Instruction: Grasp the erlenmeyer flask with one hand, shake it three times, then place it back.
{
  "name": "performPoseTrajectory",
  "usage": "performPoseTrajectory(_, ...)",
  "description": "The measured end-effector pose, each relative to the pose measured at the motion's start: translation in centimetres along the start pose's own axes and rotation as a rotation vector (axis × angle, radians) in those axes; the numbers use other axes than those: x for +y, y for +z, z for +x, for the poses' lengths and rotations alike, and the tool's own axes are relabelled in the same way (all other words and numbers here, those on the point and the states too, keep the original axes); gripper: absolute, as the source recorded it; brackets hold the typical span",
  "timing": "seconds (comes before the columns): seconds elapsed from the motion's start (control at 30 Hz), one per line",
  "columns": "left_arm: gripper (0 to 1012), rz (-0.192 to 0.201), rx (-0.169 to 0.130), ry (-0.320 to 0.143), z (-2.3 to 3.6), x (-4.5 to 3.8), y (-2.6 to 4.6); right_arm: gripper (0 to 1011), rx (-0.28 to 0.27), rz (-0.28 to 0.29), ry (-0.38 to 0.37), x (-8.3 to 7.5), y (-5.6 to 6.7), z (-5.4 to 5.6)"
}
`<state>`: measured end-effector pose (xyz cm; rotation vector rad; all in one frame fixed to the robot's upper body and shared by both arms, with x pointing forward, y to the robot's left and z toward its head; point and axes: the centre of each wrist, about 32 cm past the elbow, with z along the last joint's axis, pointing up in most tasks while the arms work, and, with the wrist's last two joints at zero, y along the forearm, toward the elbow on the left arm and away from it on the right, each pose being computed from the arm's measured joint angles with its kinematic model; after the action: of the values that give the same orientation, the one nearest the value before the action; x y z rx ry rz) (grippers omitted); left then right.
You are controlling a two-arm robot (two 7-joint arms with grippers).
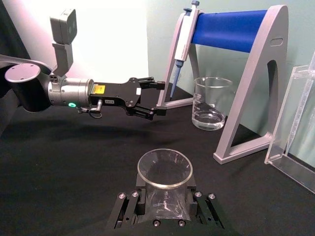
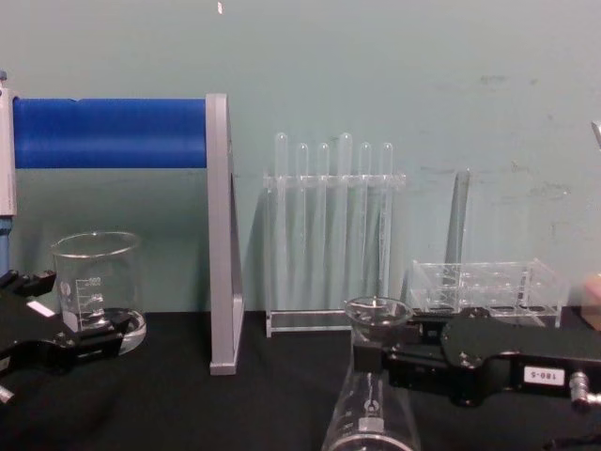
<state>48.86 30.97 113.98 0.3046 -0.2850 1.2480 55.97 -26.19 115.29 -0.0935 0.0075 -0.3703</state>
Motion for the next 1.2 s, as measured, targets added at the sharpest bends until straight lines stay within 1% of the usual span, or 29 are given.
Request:
performPoseTrajectory(0.57, 1001, 0.000, 0.000, 0.000, 0.00, 0.00, 0.00, 448, 0.001, -0.001, 0.000, 0.0, 0.0, 0.0)
performPoseTrajectory(0.7, 1001, 0.000, 0.000, 0.000, 0.00, 0.00, 0.00, 447, 0.027, -0.006, -0.024, -0.1, 0.2, -0.3)
performPoseTrajectory(0.83, 1001, 0.000, 0.000, 0.000, 0.00, 0.00, 0.00, 448, 0.048, -0.006, -0.047, -0.1, 0.7, -1.0)
performPoseTrajectory(0.9, 1001, 0.000, 0.000, 0.000, 0.00, 0.00, 0.00, 447, 0.053, 0.001, -0.070, 0.0, 1.4, -1.6)
performPoseTrajectory(0.93, 1001, 0.000, 0.000, 0.000, 0.00, 0.00, 0.00, 447, 0.052, 0.007, -0.086, 0.0, 1.9, -2.0)
performPoseTrajectory(1.07, 1001, 0.000, 0.000, 0.000, 0.00, 0.00, 0.00, 448, 0.043, 0.020, -0.120, -0.1, 2.9, -2.9)
performPoseTrajectory(1.1, 1001, 0.000, 0.000, 0.000, 0.00, 0.00, 0.00, 448, 0.036, 0.027, -0.141, -0.1, 3.4, -3.3)
performPoseTrajectory(1.17, 1001, 0.000, 0.000, 0.000, 0.00, 0.00, 0.00, 447, 0.027, 0.035, -0.167, -0.3, 4.0, -3.9)
performPoseTrajectory(1.2, 1001, 0.000, 0.000, 0.000, 0.00, 0.00, 0.00, 447, 0.021, 0.042, -0.191, -0.4, 4.4, -4.4)
